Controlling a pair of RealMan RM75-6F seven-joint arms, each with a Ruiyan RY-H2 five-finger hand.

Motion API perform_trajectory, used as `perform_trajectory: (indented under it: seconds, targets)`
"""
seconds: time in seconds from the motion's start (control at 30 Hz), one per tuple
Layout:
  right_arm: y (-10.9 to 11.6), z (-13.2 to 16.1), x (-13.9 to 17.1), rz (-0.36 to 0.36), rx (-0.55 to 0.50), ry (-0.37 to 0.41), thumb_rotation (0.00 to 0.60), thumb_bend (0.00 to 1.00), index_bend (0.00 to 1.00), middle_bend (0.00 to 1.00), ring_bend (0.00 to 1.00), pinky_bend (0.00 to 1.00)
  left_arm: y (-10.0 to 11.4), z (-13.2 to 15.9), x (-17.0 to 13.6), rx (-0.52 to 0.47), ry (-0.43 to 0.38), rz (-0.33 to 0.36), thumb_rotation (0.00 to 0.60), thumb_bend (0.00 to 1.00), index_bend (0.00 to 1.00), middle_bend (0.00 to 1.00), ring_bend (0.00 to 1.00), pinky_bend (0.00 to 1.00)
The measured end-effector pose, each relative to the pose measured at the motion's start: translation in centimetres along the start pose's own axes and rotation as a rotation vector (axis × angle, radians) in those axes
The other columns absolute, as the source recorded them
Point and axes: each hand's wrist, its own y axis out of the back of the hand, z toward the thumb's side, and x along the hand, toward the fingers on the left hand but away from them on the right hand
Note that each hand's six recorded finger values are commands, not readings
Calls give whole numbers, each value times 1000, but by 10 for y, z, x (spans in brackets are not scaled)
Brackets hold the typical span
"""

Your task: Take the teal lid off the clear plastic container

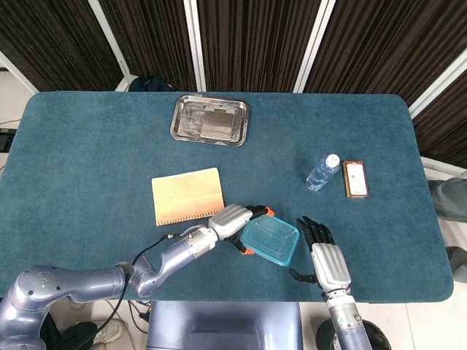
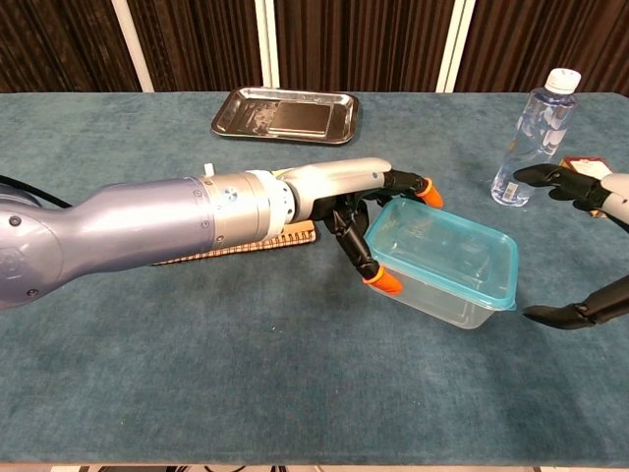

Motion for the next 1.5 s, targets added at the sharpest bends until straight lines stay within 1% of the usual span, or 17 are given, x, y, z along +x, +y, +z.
perform_trajectory:
  seconds: [0.17, 0.27, 0.43, 0.67, 1.07, 1.5]
  targets:
    - [-2, 2, 1, 3, -2, 6, 600, 254, 0, 0, 0, 0, -1, 2, 0, 0, -2, -3, 600, 248, 297, 359, 319, 473]
    - [-3, 4, 1, -7, 18, 22, 600, 254, 0, 0, 0, 0, -1, 3, -1, 5, -4, -3, 600, 248, 297, 359, 319, 473]
    - [-10, 10, 2, -15, 20, 42, 600, 254, 0, 0, 0, 0, -2, 3, -1, 9, -1, -4, 600, 248, 297, 359, 319, 473]
    - [-9, 11, -1, -19, 20, 33, 600, 254, 0, 0, 0, 0, -3, 5, 0, 11, 0, 2, 600, 248, 297, 361, 319, 473]
    - [-14, 13, 0, 0, 1, 18, 600, 254, 0, 0, 0, 0, -1, 11, 1, -6, -3, 14, 600, 248, 297, 362, 319, 478]
    - [-11, 13, -4, -19, -12, 13, 600, 254, 0, 0, 0, 0, -1, 9, -2, 2, 1, 5, 600, 248, 297, 364, 319, 482]
